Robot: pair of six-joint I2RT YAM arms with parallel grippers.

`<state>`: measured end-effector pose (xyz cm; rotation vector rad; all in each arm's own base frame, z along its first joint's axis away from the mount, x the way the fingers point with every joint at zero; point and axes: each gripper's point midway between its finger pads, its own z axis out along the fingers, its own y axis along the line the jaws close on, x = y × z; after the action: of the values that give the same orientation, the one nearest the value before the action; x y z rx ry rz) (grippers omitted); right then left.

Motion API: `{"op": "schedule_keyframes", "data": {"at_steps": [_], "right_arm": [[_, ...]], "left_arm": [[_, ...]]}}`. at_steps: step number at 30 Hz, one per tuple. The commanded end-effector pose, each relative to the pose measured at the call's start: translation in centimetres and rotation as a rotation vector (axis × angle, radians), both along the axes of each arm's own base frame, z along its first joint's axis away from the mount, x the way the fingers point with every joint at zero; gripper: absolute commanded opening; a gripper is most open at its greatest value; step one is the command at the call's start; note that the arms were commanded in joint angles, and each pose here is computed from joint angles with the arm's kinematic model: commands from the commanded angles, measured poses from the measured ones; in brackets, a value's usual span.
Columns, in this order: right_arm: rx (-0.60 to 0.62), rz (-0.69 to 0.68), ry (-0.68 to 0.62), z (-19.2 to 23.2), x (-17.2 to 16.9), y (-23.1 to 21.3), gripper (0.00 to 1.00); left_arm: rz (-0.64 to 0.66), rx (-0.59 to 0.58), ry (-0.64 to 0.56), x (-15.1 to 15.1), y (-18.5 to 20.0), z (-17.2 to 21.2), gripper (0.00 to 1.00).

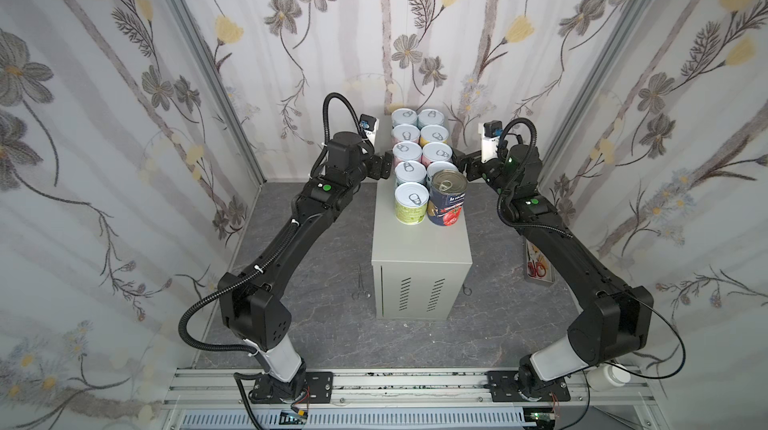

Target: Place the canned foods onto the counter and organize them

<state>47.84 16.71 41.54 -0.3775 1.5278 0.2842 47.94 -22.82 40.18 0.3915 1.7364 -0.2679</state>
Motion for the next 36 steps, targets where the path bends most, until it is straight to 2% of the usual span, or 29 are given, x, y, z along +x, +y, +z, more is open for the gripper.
{"op": "schedule_keyframes", "data": {"at_steps": [1,36], "right_arm": [[0.006,0.008,-0.027,0.91,-0.46,0.00,1.00],[0.006,0.023,-0.011,0.22,0.27,0.49,1.00]], "left_arm": [[-0.018,-0.019,-0.018,-0.06,-0.38,0.88,0.92],[0.003,-0.002,-0.004,0.40,-0.15,0.48,0.92]]}}
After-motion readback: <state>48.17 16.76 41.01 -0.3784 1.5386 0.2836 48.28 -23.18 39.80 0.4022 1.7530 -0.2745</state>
